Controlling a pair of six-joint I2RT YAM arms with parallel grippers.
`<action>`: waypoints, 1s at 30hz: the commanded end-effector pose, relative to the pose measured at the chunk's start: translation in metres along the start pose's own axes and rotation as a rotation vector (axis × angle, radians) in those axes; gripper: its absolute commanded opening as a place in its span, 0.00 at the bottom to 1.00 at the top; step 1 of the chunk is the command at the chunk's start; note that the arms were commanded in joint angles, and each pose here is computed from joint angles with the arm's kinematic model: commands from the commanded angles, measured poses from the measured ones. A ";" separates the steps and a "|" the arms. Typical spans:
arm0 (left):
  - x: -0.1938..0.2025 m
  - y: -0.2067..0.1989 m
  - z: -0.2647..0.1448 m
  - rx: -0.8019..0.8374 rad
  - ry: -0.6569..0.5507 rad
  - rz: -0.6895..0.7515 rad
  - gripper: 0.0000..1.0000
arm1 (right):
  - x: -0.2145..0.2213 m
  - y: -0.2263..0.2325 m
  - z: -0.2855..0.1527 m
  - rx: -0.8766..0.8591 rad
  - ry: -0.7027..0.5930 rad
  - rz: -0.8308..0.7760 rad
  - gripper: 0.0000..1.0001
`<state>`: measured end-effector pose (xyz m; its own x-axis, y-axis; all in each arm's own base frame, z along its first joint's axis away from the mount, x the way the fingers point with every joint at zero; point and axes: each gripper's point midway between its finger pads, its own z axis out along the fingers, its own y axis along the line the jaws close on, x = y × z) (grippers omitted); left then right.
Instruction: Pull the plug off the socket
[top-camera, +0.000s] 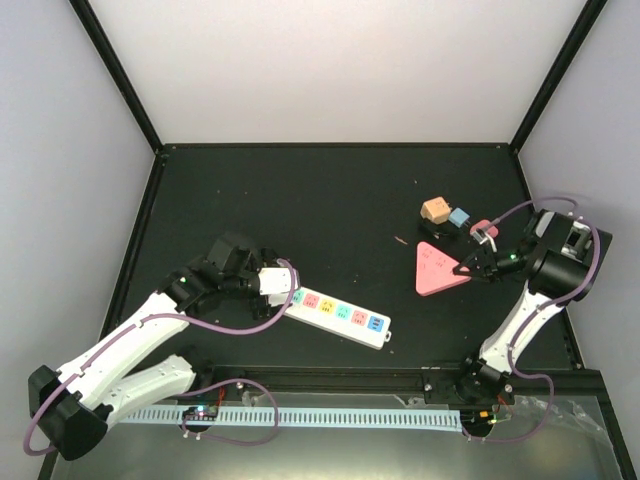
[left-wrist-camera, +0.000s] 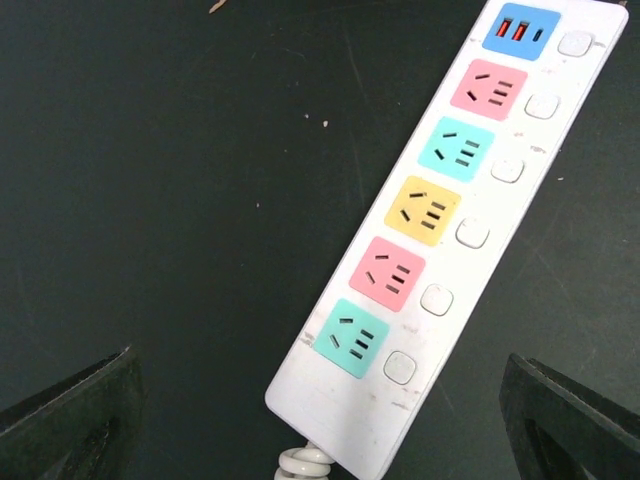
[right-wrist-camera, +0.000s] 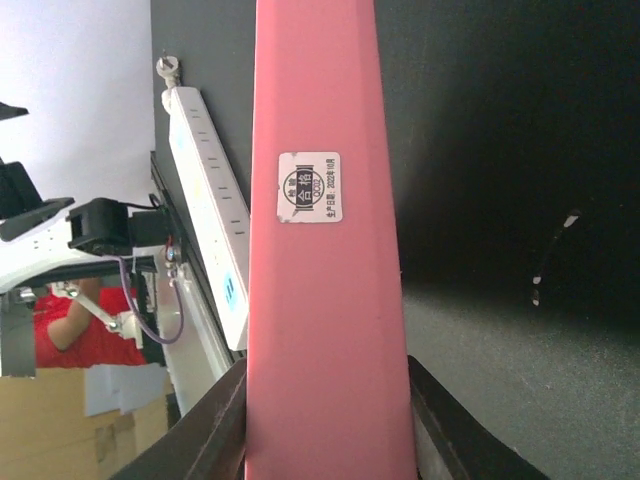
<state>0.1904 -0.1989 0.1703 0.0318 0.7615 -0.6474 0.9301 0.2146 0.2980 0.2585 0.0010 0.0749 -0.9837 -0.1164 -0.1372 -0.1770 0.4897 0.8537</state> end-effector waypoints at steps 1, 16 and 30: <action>-0.006 -0.001 -0.002 0.010 -0.033 0.014 0.99 | 0.006 -0.048 -0.002 0.149 0.068 -0.088 0.28; -0.008 0.013 -0.004 -0.058 -0.022 0.004 0.99 | 0.006 -0.060 -0.010 0.251 0.080 -0.070 0.61; -0.008 0.014 -0.007 -0.050 -0.003 -0.007 0.99 | -0.017 -0.026 -0.035 0.277 0.007 -0.156 0.89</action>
<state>0.1979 -0.1985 0.1743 0.0383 0.7615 -0.6471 0.9146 0.2342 0.3297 0.2689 -0.0363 0.0435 -0.9668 -0.1989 -0.1606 -0.2536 0.6674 0.7002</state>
